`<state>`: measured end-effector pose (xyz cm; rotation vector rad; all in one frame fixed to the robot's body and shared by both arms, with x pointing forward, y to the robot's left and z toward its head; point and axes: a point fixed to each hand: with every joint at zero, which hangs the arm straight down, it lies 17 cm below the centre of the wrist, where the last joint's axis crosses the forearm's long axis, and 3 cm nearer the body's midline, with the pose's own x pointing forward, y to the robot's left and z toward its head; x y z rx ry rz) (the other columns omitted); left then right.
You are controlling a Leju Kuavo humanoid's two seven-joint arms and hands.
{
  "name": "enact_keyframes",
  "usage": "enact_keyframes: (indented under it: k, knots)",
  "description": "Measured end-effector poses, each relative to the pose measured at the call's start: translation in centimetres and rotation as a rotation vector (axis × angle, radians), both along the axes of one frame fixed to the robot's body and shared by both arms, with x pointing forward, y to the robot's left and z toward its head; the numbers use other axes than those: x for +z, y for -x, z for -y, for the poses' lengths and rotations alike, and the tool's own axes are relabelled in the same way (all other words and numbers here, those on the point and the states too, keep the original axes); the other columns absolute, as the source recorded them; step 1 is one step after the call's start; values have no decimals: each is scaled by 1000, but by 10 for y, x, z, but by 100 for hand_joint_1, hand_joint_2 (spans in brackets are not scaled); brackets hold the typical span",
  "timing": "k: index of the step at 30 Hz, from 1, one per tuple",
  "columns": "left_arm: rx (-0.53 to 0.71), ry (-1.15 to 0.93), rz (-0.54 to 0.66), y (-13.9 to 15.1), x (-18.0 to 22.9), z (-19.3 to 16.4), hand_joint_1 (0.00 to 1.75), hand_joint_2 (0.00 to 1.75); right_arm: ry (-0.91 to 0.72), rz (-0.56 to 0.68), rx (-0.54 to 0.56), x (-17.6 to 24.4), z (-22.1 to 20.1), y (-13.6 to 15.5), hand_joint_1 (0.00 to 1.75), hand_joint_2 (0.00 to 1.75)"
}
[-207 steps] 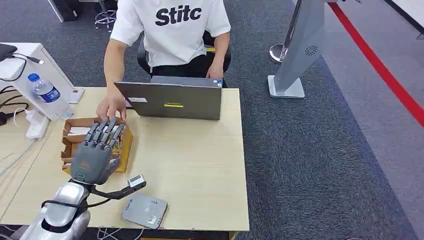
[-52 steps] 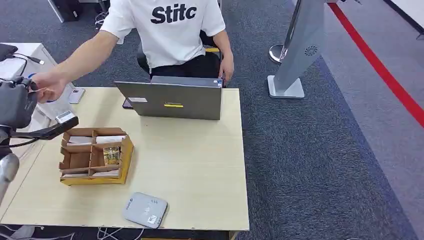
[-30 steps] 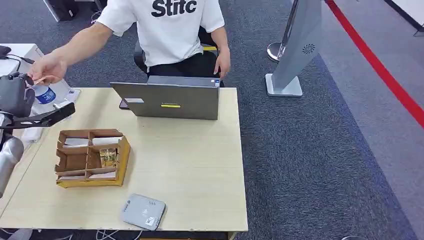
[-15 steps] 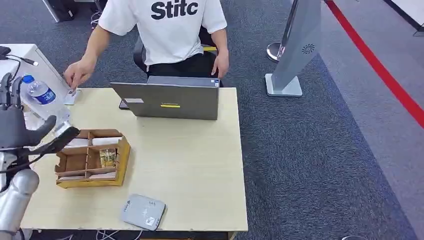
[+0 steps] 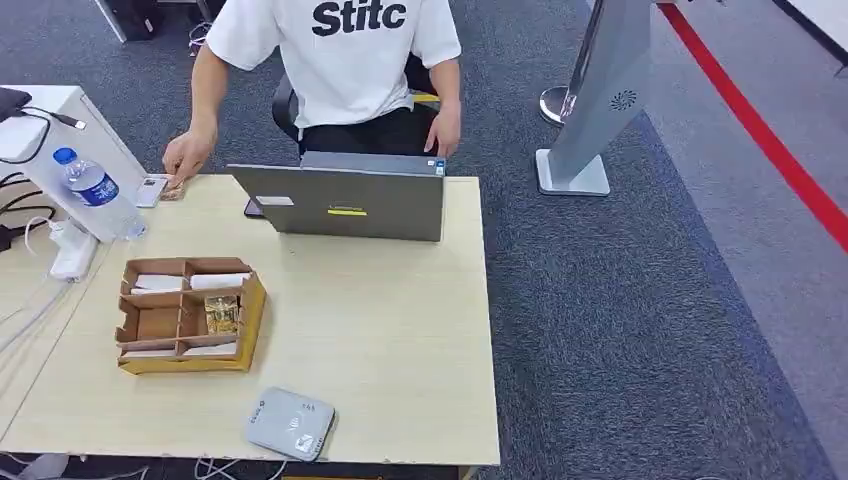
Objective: Pass the card to the sensor for recognition and then transmit it.
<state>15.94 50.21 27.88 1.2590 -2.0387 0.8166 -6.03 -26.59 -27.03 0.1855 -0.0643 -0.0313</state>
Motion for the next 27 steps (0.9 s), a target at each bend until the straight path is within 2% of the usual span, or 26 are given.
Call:
enact_keyframes:
  k: [2,5,13,14,16,18,19,21,22,23,25,26,27]
  knots:
    - [66,149,32,26,-27,-20,0,175,-6,3,-11,0,-6,-1,0,175]
    - [140,194,13,50,-42,-30,0,175,-14,2,-14,0,-11,-1,0,175]
    - [214,233,-10,72,-57,-35,0,175,-19,3,-14,1,-15,-2,0,175]
    - [216,287,10,75,-69,-38,0,175,-20,3,-19,1,-15,-2,0,175]
    - [165,501,81,78,-127,-47,0,175,-26,2,-24,1,-17,-2,0,175]
    - [101,768,175,72,-210,-50,0,175,-39,0,-23,2,-19,-3,0,175]
    - [106,857,184,74,-246,-49,0,175,-45,2,-22,2,-20,-4,0,175]
    - [112,939,43,78,-311,-44,0,175,-58,3,-18,3,-22,-5,0,175]
    - [72,974,-60,72,-342,-38,0,175,-67,6,-16,4,-23,-5,0,175]
    - [-27,1036,-155,58,-374,-25,0,175,-78,14,-13,5,-23,-6,0,175]
    - [-284,1219,-378,26,-437,26,0,175,-102,35,0,8,-23,-8,0,175]
    - [-365,1321,-499,22,-466,58,0,175,-104,41,10,8,-19,-8,0,175]
    - [-374,1407,-593,29,-489,79,0,175,-105,42,17,8,-17,-8,0,175]
